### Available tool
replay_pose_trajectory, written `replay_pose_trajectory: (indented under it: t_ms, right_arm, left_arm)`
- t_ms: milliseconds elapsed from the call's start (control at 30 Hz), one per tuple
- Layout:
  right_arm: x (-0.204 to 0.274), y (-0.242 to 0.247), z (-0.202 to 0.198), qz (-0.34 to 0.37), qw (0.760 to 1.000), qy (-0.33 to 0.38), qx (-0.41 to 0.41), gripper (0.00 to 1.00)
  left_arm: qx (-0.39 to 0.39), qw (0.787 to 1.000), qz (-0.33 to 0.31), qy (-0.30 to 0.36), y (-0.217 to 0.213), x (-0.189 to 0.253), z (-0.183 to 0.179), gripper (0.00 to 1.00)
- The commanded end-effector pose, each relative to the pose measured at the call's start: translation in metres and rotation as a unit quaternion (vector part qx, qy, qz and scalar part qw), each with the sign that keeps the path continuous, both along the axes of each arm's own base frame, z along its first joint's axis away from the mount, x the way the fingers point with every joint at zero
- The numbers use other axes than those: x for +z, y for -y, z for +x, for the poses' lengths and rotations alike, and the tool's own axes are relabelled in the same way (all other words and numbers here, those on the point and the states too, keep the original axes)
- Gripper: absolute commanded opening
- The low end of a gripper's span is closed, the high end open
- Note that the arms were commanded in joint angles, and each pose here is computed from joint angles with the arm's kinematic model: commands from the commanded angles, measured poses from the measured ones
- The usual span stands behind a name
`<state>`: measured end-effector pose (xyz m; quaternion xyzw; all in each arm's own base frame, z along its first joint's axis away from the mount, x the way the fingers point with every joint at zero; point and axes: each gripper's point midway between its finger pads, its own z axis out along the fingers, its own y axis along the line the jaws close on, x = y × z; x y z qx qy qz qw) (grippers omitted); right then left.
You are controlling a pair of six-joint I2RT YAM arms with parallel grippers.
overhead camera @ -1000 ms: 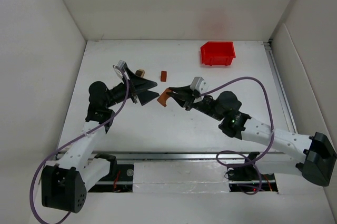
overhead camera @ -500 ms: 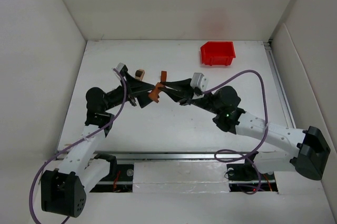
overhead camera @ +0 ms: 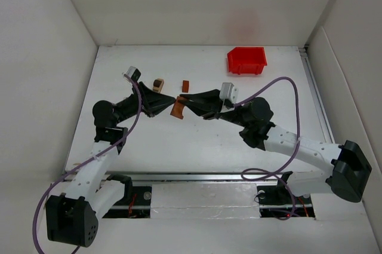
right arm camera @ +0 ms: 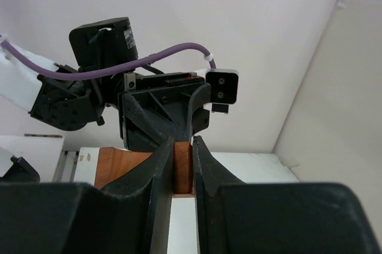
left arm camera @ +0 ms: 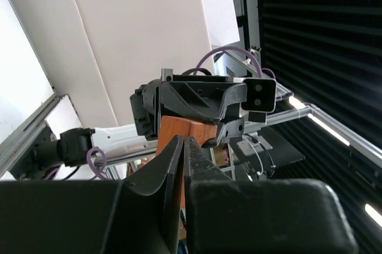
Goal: Build the wood block tower
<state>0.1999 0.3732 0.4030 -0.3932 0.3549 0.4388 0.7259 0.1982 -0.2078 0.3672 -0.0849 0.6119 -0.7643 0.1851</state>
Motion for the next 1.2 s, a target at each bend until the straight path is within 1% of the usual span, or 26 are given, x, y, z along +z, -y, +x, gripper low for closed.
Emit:
replay_pose_trajectory:
  t_ms: [0, 133, 167, 200, 267, 300, 333, 400, 433, 533, 667, 700, 733, 800, 833, 867, 933, 1000, 1033, 1133, 1167]
  right_arm:
    - [0.012, 0.003, -0.003, 0.032, 0.999, 0.018, 0.015, 0.0]
    - [0.014, 0.002, 0.001, 0.035, 0.999, 0.015, 0.018, 0.0]
    - [0.014, 0.001, -0.001, 0.034, 0.999, 0.016, 0.023, 0.0]
    - [0.014, 0.0, -0.002, 0.034, 0.999, 0.015, 0.027, 0.0]
    - [0.018, 0.001, -0.005, 0.037, 0.999, 0.02, 0.032, 0.0]
    - [0.02, 0.002, -0.006, 0.04, 0.998, 0.022, 0.033, 0.0]
    - [0.022, 0.003, -0.007, 0.042, 0.998, 0.025, 0.035, 0.0]
    - [0.025, 0.003, -0.008, 0.045, 0.998, 0.028, 0.036, 0.0]
    - [0.027, 0.005, -0.005, 0.048, 0.998, 0.029, 0.033, 0.0]
    - [0.037, 0.002, -0.008, 0.056, 0.997, 0.041, 0.045, 0.0]
    - [0.052, -0.002, -0.012, 0.07, 0.993, 0.067, 0.069, 0.0]
    - [0.055, -0.003, -0.015, 0.075, 0.992, 0.055, 0.085, 0.0]
    - [0.063, -0.002, -0.016, 0.088, 0.99, 0.063, 0.09, 0.0]
    - [0.065, -0.004, -0.017, 0.091, 0.988, 0.062, 0.105, 0.0]
    - [0.075, -0.002, -0.02, 0.103, 0.986, 0.071, 0.112, 0.0]
    - [0.071, -0.007, -0.02, 0.099, 0.985, 0.07, 0.122, 0.0]
    - [0.076, -0.007, -0.022, 0.113, 0.982, 0.069, 0.135, 0.0]
    - [0.076, -0.011, -0.02, 0.112, 0.98, 0.067, 0.15, 0.0]
    - [0.077, -0.012, -0.02, 0.112, 0.979, 0.07, 0.152, 0.0]
    - [0.076, -0.01, -0.013, 0.114, 0.981, 0.068, 0.14, 0.0]
    - [0.072, -0.01, -0.013, 0.112, 0.981, 0.066, 0.141, 0.0]
  left_arm:
    - [-0.016, 0.996, -0.014, 0.09, -0.001, 0.038, -0.025, 0.0]
    - [-0.015, 0.996, -0.013, 0.09, -0.001, 0.039, -0.024, 0.0]
    - [-0.013, 0.996, -0.01, 0.09, -0.001, 0.037, -0.023, 0.03]
    - [-0.011, 0.997, -0.011, 0.082, -0.001, 0.034, -0.021, 0.15]
    - [-0.011, 0.997, -0.016, 0.075, -0.002, 0.029, -0.021, 0.47]
    - [-0.013, 0.997, -0.024, 0.071, -0.002, 0.033, -0.022, 0.53]
    - [-0.014, 0.996, -0.029, 0.078, -0.003, 0.035, -0.024, 0.65]
    - [-0.019, 0.996, -0.042, 0.078, -0.004, 0.042, -0.028, 0.74]
    - [-0.021, 0.994, -0.05, 0.094, -0.006, 0.048, -0.032, 0.76]
    - [-0.034, 0.992, -0.067, 0.105, -0.008, 0.062, -0.041, 0.78]
    - [-0.041, 0.99, -0.074, 0.109, -0.009, 0.069, -0.046, 0.73]
    - [-0.04, 0.991, -0.075, 0.107, -0.009, 0.068, -0.045, 0.73]
    - [-0.041, 0.99, -0.076, 0.108, -0.01, 0.068, -0.046, 0.73]
    - [-0.044, 0.991, -0.08, 0.101, -0.01, 0.066, -0.047, 0.72]
    - [-0.047, 0.989, -0.083, 0.112, -0.011, 0.068, -0.05, 0.71]
    - [-0.052, 0.99, -0.086, 0.104, -0.011, 0.066, -0.051, 0.69]
    - [-0.056, 0.988, -0.09, 0.113, -0.012, 0.068, -0.054, 0.68]
    - [-0.058, 0.988, -0.096, 0.111, -0.013, 0.07, -0.054, 0.66]
    - [-0.061, 0.986, -0.098, 0.122, -0.013, 0.072, -0.058, 0.65]
    - [-0.068, 0.984, -0.103, 0.132, -0.015, 0.076, -0.064, 0.53]
    - [-0.069, 0.983, -0.103, 0.134, -0.015, 0.077, -0.065, 0.47]
